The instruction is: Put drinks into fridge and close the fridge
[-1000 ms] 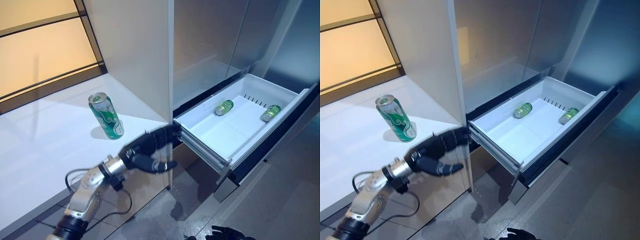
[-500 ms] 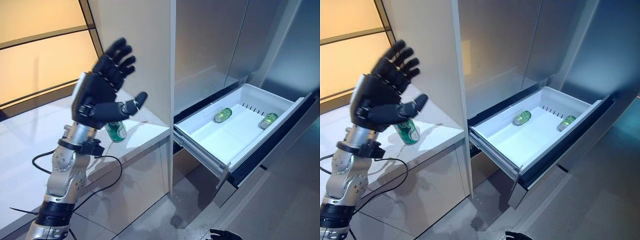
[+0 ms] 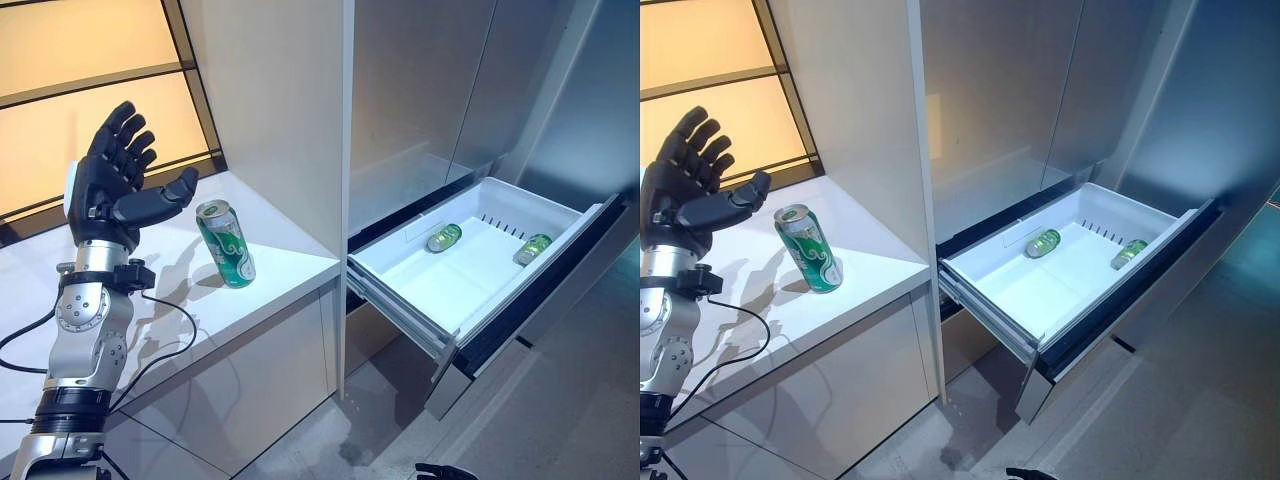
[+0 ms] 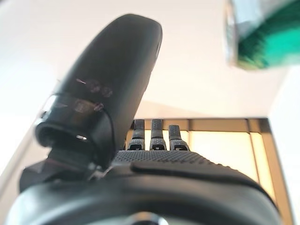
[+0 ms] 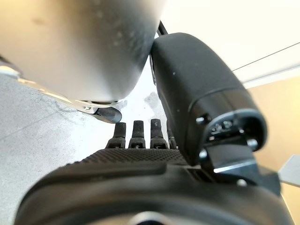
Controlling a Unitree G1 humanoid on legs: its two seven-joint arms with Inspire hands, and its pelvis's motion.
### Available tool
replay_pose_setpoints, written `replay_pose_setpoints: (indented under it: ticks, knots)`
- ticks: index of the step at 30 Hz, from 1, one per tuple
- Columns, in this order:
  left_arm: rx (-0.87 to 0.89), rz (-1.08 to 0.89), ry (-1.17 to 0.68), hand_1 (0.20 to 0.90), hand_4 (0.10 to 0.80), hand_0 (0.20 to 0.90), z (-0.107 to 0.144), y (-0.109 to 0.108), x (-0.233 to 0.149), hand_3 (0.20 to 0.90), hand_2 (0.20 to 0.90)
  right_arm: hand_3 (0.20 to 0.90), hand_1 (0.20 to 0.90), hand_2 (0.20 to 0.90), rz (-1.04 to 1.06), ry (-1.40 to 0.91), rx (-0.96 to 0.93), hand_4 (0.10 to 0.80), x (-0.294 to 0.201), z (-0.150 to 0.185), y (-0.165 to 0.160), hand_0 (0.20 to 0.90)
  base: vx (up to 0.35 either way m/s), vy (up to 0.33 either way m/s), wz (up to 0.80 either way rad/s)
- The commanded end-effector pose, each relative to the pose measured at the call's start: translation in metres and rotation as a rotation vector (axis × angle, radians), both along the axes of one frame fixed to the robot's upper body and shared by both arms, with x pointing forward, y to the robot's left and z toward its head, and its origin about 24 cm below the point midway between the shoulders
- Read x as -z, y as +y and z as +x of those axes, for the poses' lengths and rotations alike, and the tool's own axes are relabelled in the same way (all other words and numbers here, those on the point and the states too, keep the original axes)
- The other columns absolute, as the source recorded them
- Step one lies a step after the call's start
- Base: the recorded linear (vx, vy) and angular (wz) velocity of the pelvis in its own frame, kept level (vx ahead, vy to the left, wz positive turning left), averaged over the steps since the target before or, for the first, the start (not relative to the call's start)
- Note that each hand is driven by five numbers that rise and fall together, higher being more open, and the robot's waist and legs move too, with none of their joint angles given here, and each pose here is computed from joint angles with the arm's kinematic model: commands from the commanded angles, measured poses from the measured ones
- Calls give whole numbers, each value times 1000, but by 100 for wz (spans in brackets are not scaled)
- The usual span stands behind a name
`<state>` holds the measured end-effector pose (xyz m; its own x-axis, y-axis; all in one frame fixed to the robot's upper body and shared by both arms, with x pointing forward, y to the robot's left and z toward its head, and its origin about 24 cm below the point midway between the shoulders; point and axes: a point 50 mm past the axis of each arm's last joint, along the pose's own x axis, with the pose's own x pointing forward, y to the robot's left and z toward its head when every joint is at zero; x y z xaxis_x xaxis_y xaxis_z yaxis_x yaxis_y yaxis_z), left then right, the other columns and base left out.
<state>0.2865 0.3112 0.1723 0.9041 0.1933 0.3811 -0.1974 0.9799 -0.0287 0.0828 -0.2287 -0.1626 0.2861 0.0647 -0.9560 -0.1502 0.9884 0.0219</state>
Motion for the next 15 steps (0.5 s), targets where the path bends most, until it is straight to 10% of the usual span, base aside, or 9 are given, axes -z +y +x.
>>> replay_pose_setpoints:
  ticks: [1,15]
  knots:
    - [-19,32,-265,900,800,900,4,14,-83,900,900,900,900,900,-12,63,-83,800,2,-7,2,900,0,0,0]
    - [196,49,-138,900,800,900,13,9,-75,900,900,900,900,900,-22,67,-72,800,0,-4,-8,900,0,0,0]
